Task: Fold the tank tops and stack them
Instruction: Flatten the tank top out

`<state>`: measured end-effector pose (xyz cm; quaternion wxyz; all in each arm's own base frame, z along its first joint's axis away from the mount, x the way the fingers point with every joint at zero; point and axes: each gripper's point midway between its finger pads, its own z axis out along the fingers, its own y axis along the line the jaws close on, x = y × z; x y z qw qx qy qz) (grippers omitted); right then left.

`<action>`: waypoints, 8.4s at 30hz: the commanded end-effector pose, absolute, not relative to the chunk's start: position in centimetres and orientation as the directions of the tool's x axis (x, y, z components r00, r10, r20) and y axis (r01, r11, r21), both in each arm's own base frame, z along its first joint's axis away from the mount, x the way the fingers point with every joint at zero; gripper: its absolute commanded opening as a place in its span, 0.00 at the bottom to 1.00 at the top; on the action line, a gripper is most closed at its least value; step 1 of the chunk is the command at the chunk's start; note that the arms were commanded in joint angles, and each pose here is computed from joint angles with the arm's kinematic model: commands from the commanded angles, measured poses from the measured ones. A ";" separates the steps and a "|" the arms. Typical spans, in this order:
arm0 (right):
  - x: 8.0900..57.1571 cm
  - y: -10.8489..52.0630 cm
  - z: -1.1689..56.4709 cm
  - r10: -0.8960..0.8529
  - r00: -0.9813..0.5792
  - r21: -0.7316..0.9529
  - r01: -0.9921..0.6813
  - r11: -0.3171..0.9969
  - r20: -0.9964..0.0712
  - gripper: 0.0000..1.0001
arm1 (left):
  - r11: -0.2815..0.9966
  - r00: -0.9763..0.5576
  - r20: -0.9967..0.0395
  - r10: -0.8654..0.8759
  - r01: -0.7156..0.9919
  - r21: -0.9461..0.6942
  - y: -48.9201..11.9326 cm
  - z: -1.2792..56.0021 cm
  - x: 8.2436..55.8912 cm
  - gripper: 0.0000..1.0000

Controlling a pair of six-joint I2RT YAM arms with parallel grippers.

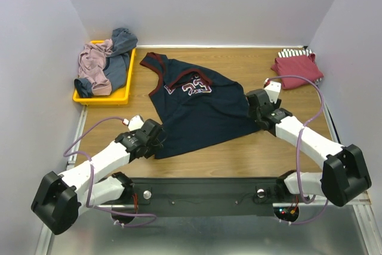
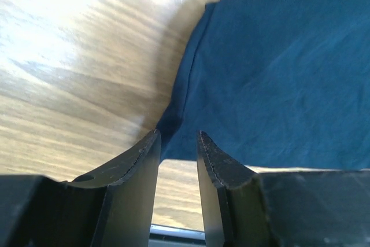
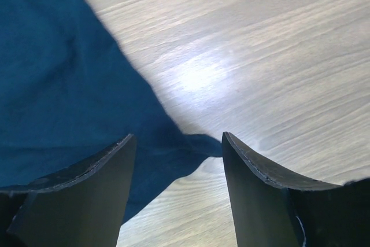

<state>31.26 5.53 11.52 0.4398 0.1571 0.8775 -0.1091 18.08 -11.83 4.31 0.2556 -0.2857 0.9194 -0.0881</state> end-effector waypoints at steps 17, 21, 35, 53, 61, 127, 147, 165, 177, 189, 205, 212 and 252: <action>32.0 4.3 10.1 0.217 -0.588 -0.041 0.392 0.919 -0.779 0.67 | 0.879 -0.791 -0.386 -0.475 -0.440 -0.182 -12.7 1.9 17.5 0.20; 32.1 4.2 9.8 0.218 -0.595 -0.045 0.395 0.918 -0.773 0.67 | 0.880 -0.782 -0.405 -0.474 -0.441 -0.180 -11.8 1.9 18.6 0.04; 31.0 8.1 6.5 0.239 -0.698 0.086 0.248 0.965 -0.675 0.67 | 0.755 -0.582 -0.499 -0.642 -0.594 -0.278 -5.1 5.3 28.3 0.00; 23.4 11.5 3.5 0.378 -0.802 0.336 0.236 0.912 -0.463 0.60 | 0.731 -0.555 -0.486 -0.675 -0.591 -0.340 -4.3 5.9 30.1 0.00; 23.1 11.0 2.9 0.397 -0.797 0.310 0.275 0.910 -0.456 0.17 | 0.746 -0.558 -0.498 -0.664 -0.546 -0.382 -4.9 7.3 30.3 0.00; 48.7 6.1 66.7 0.436 0.513 0.405 -0.179 0.897 -0.739 0.01 | 0.522 0.179 -0.621 -0.763 0.736 -0.431 -8.9 70.1 43.1 0.00; 44.2 7.5 40.2 0.536 -0.017 0.537 -0.031 0.843 -0.844 0.01 | 0.470 -0.189 -0.591 -0.784 0.440 -0.765 -9.0 45.0 39.5 0.00; 24.1 8.9 8.4 0.621 -0.642 0.566 0.333 0.754 -0.450 0.01 | 0.581 -0.557 -0.344 -0.756 -0.329 -0.745 -9.5 9.3 23.5 0.00; 23.3 6.3 9.0 0.647 -0.599 0.465 0.454 0.760 -0.472 0.10 | 0.635 -0.662 -0.297 -0.688 -0.351 -0.689 -11.1 7.4 21.0 0.00; 23.2 6.1 11.2 0.641 -0.585 0.476 0.433 0.765 -0.498 0.58 | 0.682 -0.663 -0.335 -0.670 -0.371 -0.631 -10.0 9.4 20.2 0.09; 25.9 13.7 12.6 0.473 -0.681 0.495 0.184 0.849 -0.559 0.61 | 0.689 -0.592 -0.431 -0.681 -0.318 -0.652 -9.6 15.5 24.2 0.50; 27.4 13.0 9.0 0.453 -0.674 0.384 0.262 0.885 -0.584 0.62 | 0.687 -0.540 -0.478 -0.693 -0.293 -0.665 -10.1 16.3 30.9 0.50; 28.4 23.6 13.5 0.222 -0.720 0.369 -0.051 0.928 -0.658 0.61 | 0.728 -0.469 -0.557 -0.685 -0.411 -0.549 -7.7 13.7 47.9 0.41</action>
